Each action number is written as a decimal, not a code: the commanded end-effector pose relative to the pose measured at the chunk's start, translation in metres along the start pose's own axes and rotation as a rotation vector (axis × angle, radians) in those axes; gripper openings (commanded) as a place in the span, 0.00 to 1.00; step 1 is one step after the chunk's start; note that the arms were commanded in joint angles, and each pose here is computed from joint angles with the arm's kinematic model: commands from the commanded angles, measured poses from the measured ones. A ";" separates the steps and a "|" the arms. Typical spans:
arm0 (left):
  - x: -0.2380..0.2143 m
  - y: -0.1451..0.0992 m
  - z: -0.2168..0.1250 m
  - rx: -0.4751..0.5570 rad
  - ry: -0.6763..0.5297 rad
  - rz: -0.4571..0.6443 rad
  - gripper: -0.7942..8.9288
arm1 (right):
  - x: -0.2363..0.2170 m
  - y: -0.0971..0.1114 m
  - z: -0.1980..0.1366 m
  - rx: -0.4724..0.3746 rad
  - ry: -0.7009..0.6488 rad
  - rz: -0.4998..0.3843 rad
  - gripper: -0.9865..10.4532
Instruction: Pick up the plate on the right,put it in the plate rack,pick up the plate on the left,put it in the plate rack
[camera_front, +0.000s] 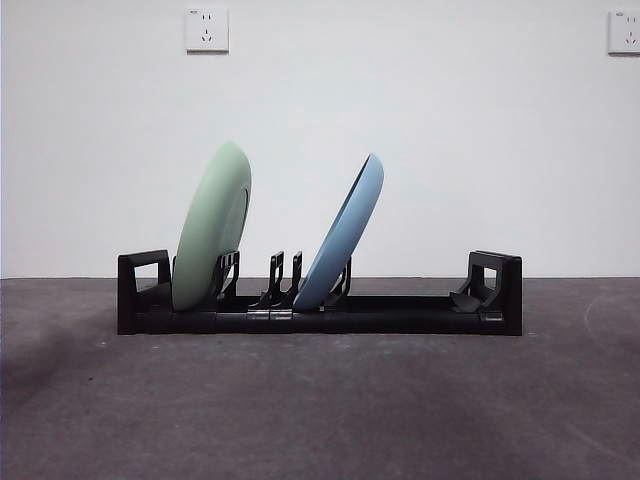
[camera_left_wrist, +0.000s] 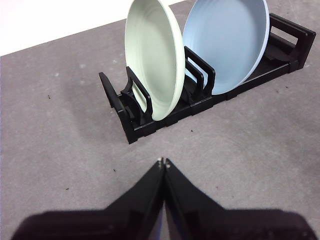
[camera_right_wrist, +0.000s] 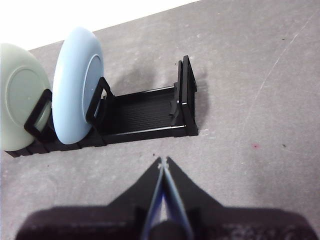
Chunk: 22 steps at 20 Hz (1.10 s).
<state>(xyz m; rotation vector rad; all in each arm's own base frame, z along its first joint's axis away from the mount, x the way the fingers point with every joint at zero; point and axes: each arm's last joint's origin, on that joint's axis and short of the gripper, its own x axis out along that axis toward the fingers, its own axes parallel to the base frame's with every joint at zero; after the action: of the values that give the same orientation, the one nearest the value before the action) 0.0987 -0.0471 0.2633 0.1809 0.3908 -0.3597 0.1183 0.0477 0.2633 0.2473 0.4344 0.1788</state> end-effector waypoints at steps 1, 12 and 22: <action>0.001 0.000 -0.001 -0.012 0.006 0.005 0.08 | 0.000 0.000 -0.001 0.013 -0.005 -0.001 0.09; -0.007 0.020 -0.024 -0.103 -0.222 0.179 0.08 | 0.000 0.000 -0.001 0.013 -0.005 -0.001 0.09; 0.029 0.028 -0.108 -0.196 -0.283 0.274 0.08 | 0.000 0.000 -0.001 0.013 -0.005 -0.001 0.09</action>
<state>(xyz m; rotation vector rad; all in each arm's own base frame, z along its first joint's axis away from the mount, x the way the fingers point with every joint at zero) 0.0971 -0.0049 0.1585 0.0012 0.1204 -0.0713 0.1183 0.0477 0.2634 0.2511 0.4344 0.1780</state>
